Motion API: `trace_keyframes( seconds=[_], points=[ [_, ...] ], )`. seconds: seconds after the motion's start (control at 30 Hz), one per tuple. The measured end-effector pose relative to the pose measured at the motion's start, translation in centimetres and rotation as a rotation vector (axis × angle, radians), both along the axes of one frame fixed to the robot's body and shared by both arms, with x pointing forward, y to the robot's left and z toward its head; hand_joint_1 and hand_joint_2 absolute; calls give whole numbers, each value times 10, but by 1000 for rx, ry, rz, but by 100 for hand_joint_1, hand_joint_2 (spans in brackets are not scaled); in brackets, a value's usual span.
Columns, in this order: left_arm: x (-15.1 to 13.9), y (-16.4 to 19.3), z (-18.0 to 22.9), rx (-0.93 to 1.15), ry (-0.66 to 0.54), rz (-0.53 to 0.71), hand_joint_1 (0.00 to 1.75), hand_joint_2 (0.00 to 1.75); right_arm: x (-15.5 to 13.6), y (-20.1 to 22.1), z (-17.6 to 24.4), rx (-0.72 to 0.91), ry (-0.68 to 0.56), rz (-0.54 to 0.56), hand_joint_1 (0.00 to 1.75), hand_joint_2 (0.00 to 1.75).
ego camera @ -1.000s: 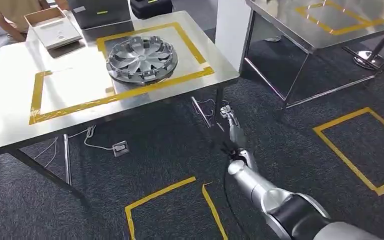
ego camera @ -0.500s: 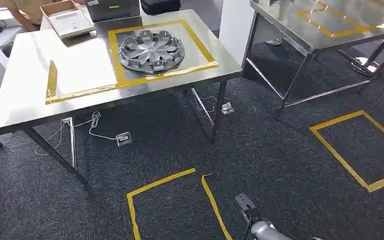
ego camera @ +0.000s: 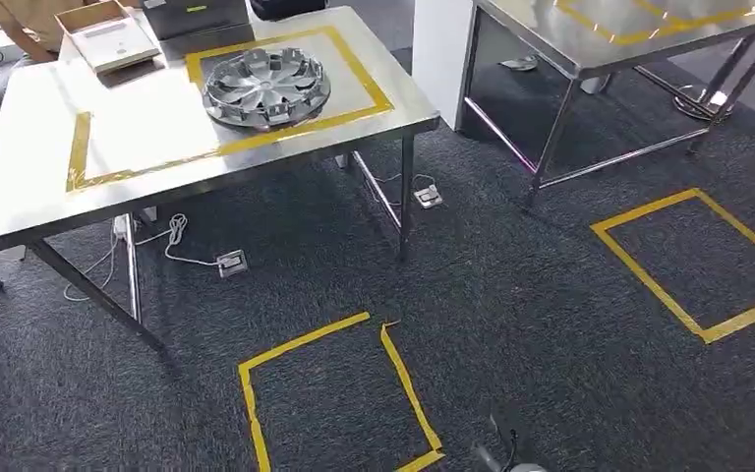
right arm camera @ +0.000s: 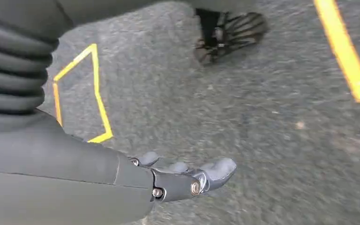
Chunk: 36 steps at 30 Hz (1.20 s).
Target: Take the parts from the cabinet and place them on the table.
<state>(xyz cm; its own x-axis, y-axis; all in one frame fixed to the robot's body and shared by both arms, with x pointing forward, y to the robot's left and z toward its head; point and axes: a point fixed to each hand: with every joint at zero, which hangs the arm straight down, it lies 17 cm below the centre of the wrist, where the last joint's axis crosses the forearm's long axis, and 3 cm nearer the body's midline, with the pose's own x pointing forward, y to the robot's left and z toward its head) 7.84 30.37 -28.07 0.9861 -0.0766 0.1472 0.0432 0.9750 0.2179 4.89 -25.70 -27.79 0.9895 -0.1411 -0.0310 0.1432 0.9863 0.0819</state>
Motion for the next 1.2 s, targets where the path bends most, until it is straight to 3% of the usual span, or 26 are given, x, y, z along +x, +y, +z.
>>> trace_keyframes(
  seconds=[0.27, 0.6, 0.63, 0.8, 1.2],
  points=[
    [24, 0, 4, 3, -43, -15, 0, 0, -5, 20, 1, 25, 33, 1, 0, 175],
    [20, -4, 3, -10, -30, -18, 0, 0, -5, 18, 0, 15, 12, -15, 0, 175],
    [21, -7, 3, -22, -40, -23, 0, 175, -5, 18, 0, 14, 11, -13, 0, 175],
    [23, -10, 3, -34, -38, -31, 0, 175, -6, 17, 0, 5, 12, -3, 0, 175],
    [-10, -10, -1, -75, -21, 23, 0, 175, -21, 12, -3, -26, -47, 23, 0, 175]
  ],
)
